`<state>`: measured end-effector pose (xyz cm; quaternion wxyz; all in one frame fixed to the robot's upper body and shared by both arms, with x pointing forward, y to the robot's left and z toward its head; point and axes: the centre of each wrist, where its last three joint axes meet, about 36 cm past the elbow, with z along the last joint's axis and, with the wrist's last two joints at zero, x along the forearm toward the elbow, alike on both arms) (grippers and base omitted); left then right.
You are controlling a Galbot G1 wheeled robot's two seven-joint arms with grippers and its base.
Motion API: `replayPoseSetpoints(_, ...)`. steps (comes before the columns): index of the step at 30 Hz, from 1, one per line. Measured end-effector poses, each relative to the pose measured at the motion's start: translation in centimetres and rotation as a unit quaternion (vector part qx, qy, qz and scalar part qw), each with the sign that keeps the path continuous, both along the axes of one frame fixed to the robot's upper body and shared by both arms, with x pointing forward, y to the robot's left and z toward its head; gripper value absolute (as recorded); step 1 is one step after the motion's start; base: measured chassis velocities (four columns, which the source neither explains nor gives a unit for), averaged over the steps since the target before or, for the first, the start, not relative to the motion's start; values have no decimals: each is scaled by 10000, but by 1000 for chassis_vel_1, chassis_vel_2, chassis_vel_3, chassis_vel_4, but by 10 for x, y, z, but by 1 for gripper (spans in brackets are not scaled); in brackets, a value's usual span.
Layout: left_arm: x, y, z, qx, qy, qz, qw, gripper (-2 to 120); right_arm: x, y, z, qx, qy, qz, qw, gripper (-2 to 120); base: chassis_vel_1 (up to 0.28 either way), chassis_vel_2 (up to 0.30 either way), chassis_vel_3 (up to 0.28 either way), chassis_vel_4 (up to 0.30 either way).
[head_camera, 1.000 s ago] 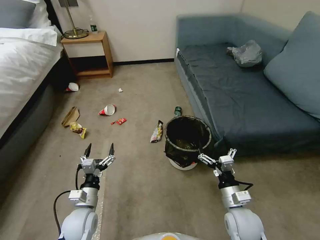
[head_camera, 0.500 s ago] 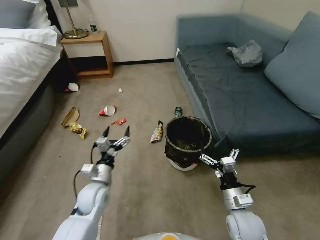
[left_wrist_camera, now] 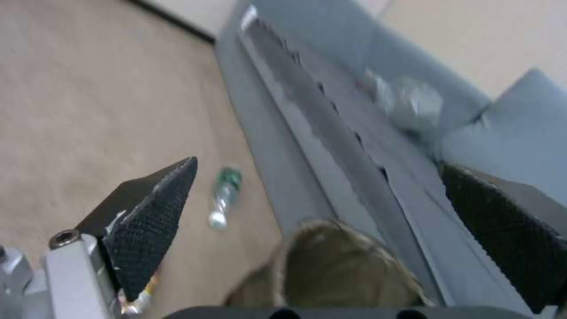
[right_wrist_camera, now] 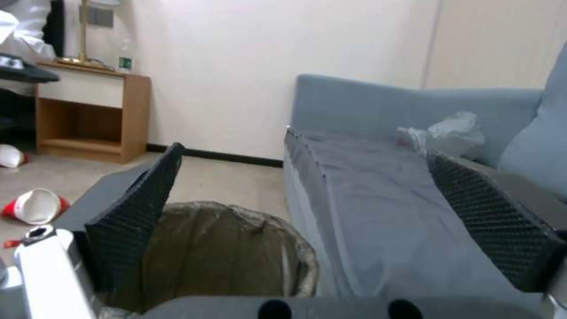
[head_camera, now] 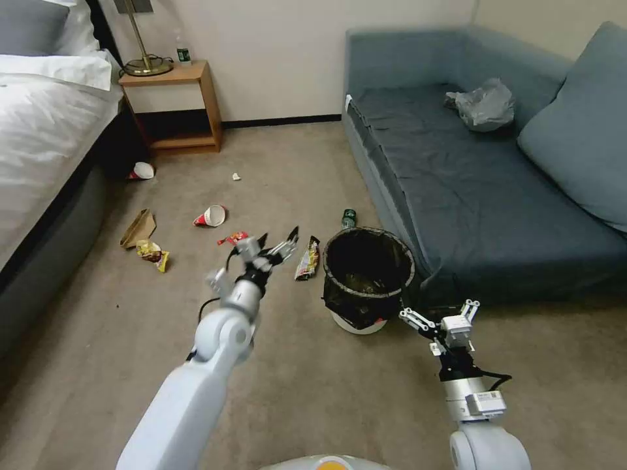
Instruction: Pick up the trash can from the floor.
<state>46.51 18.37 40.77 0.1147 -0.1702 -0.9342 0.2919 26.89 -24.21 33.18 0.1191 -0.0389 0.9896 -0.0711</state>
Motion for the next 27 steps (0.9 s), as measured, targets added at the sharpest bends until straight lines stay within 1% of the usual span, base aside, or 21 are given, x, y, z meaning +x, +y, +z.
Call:
replayPoseSetpoints(2,8,-5,5,103,276,-157,9994,100,-1,-2,-1,-9,15,-36,10000,100,0,0,0,0)
replayPoseSetpoints(3,8,-5,5,103,276,-157,9994,100,-1,-2,-1,-9,15,-36,10000,100,0,0,0,0)
replayPoseSetpoints(5,17,-6,8,279,678,-333,9968,100,-1,-2,-2,-6,17,-57,10000,100,0,0,0,0)
replayPoseSetpoints(6,17,-6,8,279,678,-333,9968,100,-1,-2,-2,-6,17,-57,10000,100,0,0,0,0)
replayPoseSetpoints(8,26,-8,9,437,1070,-555,9918,100,0,-1,-3,3,-4,-84,10000,100,0,0,0,0)
replayPoseSetpoints(9,26,-8,9,437,1070,-555,9918,100,0,-1,-3,3,-4,-84,10000,100,0,0,0,0)
replayPoseSetpoints(11,31,-10,9,522,1280,-614,9885,100,1,-1,-4,14,-24,-103,9999,100,0,0,0,0)
replayPoseSetpoints(12,31,-10,9,522,1280,-614,9885,100,1,-1,-4,14,-24,-103,9999,100,0,0,0,0)
replayPoseSetpoints(14,35,-15,6,541,1446,-698,9855,100,1,0,-6,21,-23,-98,9999,100,0,0,0,0)
replayPoseSetpoints(17,40,-21,2,500,1554,-783,9835,100,0,1,-8,18,-20,-82,10000,100,0,0,0,0)
replayPoseSetpoints(22,45,-29,-3,466,1625,-917,9813,100,-1,1,-8,13,-19,-75,10000,100,0,0,0,0)
replayPoseSetpoints(27,49,-37,-12,512,1738,-904,9793,100,-5,-2,-10,-9,-35,-83,10000,100,0,0,0,0)
